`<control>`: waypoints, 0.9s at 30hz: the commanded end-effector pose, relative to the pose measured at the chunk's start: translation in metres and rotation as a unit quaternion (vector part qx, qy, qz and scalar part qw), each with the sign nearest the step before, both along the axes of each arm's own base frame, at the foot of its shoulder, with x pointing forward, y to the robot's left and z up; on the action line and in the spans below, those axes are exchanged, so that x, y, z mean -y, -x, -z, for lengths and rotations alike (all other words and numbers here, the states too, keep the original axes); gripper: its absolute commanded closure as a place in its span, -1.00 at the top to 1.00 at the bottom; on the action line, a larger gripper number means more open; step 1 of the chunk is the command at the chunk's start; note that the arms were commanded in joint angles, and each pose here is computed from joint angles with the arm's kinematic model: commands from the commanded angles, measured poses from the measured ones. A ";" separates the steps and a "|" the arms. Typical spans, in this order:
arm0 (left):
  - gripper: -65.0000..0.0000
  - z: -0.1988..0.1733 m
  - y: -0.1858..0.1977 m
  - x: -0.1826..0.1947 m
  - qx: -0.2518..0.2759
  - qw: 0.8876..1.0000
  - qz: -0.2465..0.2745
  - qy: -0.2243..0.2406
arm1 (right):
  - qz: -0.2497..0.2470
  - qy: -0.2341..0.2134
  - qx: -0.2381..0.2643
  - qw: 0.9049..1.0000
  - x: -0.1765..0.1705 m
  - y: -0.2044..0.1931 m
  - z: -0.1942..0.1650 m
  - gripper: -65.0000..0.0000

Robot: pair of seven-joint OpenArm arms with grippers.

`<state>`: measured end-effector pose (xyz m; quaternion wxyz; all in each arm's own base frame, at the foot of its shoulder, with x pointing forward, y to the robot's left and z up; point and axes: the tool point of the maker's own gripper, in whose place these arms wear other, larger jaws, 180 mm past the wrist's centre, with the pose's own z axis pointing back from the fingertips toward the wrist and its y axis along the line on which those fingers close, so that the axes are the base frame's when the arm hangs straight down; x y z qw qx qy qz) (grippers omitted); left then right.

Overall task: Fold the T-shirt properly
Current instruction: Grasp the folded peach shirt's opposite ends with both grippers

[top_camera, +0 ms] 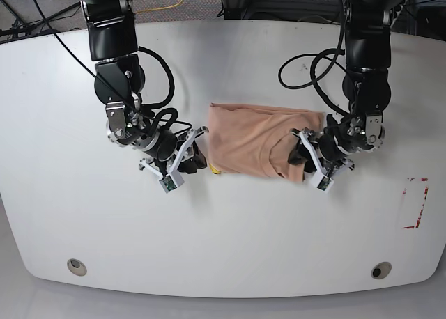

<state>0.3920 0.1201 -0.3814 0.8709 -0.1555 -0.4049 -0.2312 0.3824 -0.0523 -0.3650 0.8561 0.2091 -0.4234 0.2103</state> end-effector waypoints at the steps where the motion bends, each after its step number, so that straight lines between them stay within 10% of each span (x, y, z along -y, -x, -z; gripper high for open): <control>1: -0.24 -0.043 -0.016 0.006 0.056 0.998 0.025 -0.006 | -0.007 -0.009 0.053 0.999 -0.004 -0.014 -0.038 -0.57; 11: -0.24 -0.086 0.030 0.020 0.102 0.989 0.070 -0.081 | -0.014 -0.015 0.052 0.998 -0.023 -0.030 -0.047 -0.56; 27: -0.24 -0.016 0.120 -0.033 -0.017 0.994 0.024 -0.109 | -0.001 0.027 0.043 0.999 -0.039 -0.081 -0.009 -0.56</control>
